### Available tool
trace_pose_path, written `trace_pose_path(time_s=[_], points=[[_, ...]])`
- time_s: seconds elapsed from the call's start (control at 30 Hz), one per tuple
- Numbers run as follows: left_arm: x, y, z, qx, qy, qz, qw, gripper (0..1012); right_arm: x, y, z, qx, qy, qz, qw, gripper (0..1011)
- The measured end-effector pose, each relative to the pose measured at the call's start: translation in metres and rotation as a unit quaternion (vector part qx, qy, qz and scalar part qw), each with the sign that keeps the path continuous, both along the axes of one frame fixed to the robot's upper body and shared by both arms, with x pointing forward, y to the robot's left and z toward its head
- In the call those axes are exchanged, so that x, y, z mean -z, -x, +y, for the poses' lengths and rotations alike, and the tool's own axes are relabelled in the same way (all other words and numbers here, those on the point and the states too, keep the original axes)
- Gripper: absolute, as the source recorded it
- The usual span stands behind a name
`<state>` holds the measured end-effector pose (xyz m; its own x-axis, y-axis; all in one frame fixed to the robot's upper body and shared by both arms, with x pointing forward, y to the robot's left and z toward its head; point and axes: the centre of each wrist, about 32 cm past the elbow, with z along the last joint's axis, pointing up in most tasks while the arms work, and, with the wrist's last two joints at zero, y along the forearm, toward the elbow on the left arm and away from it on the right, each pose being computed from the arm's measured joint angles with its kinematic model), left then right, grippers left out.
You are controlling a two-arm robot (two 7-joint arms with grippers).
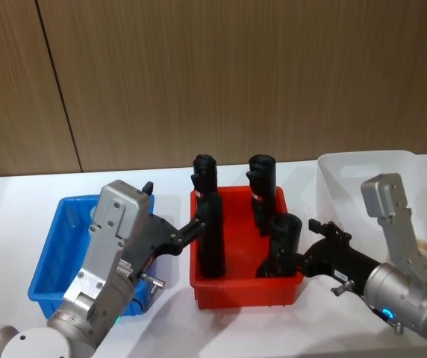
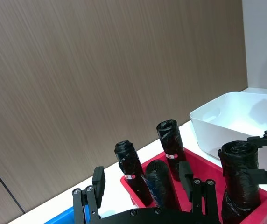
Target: Pick the cotton swabs from the blue box and place them into the white box.
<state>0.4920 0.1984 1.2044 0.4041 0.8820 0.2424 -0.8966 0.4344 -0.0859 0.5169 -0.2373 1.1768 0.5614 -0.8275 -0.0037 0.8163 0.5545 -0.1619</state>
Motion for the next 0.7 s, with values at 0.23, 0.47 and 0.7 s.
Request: trace_pose_path(time_s=[0.23,0.47,0.7], points=[[0.0,0.0,0.0,0.0,0.0,0.0,1.0,1004,0.001,-0.009,0.002,0.0,0.001,0.006,1.0,1002],[0.0,0.0,0.0,0.0,0.0,0.0,1.0,1004,0.002,-0.016,0.003,-0.006,0.001,0.01,0.9999,907],[0.0,0.0,0.0,0.0,0.0,0.0,1.0,1004,0.002,-0.02,0.004,-0.012,-0.002,0.013,0.9998,731]])
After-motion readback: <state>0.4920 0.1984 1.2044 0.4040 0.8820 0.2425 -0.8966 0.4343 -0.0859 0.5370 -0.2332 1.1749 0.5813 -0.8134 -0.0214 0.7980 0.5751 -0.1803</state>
